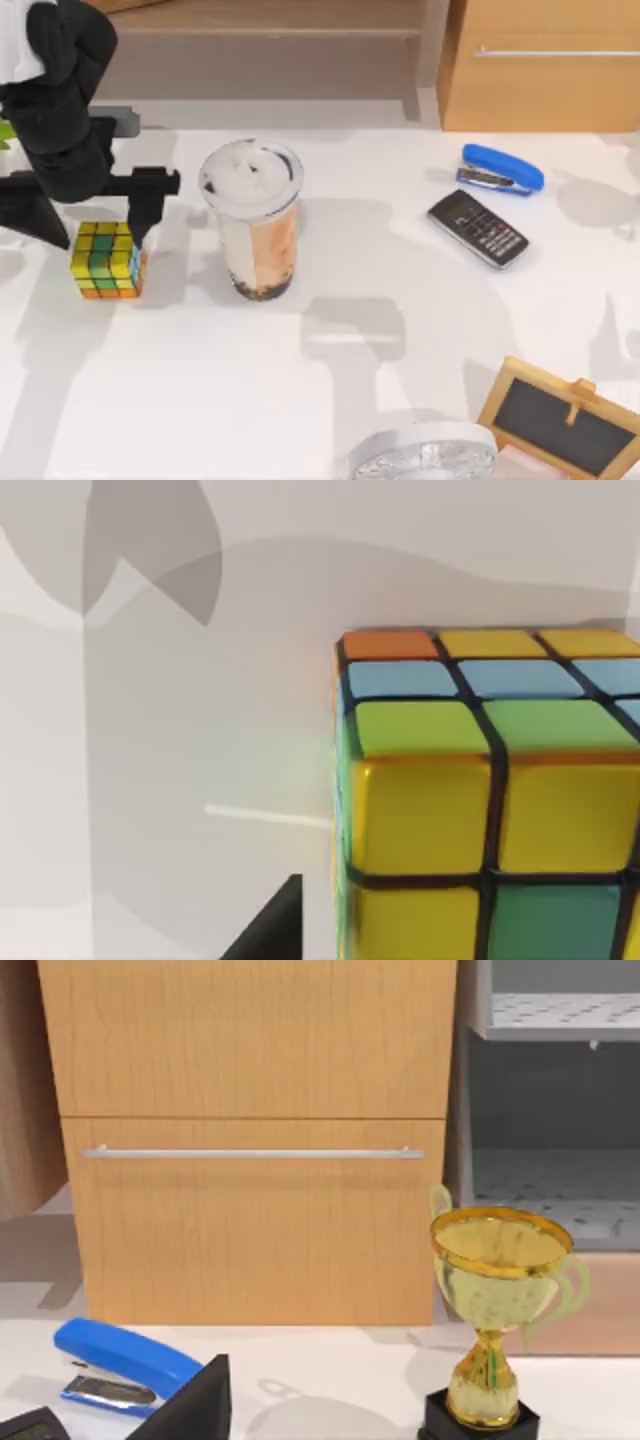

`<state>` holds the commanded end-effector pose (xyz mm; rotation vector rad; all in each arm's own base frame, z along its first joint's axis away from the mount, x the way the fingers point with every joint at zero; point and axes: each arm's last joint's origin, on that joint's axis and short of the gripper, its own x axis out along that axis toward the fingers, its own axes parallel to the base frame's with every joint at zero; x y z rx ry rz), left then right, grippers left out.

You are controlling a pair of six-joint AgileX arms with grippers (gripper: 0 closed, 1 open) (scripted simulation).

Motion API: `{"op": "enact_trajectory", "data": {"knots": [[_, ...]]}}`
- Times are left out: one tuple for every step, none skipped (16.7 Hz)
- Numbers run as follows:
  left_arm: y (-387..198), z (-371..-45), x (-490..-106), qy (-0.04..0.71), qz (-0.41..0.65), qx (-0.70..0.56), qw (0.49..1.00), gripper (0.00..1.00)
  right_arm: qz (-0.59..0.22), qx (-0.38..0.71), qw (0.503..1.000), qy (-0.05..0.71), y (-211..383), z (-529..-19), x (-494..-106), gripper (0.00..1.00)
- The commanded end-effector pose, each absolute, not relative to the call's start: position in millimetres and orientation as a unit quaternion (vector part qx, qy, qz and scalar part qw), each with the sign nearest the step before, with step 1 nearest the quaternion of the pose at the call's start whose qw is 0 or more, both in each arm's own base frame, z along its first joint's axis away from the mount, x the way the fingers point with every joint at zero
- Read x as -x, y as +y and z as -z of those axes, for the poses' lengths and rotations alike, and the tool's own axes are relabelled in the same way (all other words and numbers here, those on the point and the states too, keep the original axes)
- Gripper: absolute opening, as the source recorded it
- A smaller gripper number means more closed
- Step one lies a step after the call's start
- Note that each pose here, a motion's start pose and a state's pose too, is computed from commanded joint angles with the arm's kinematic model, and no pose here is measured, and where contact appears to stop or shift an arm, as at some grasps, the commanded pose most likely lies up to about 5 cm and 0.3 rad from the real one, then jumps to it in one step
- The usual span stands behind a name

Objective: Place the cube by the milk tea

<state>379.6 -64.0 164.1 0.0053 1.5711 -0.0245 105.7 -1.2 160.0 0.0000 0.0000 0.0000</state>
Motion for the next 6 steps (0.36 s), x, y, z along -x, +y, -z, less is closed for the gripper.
{"op": "enact_trajectory", "data": {"knots": [[-64.0,-164.1,-379.6,0.707,0.011,-0.002,0.707,1.0,0.0,0.0,1.0,0.0,-1.2,-160.0,-105.7,1.0],[-64.0,-164.1,-379.6,0.707,0.011,-0.002,0.707,1.0,0.0,0.0,1.0,0.0,-1.2,-160.0,-105.7,1.0],[-64.0,-164.1,-379.6,0.707,0.011,-0.002,0.707,1.0,0.0,0.0,1.0,0.0,-1.2,-160.0,-105.7,1.0],[-64.0,-164.1,-379.6,0.707,0.011,-0.002,0.707,1.0,0.0,0.0,1.0,0.0,-1.2,-160.0,-105.7,1.0],[-64.0,-164.1,-379.6,0.707,0.011,-0.002,0.707,1.0,0.0,0.0,1.0,0.0,-1.2,-160.0,-105.7,1.0],[-64.0,-164.1,-379.6,0.707,0.011,-0.002,0.707,1.0,0.0,0.0,1.0,0.0,-1.2,-160.0,-105.7,1.0]]}}
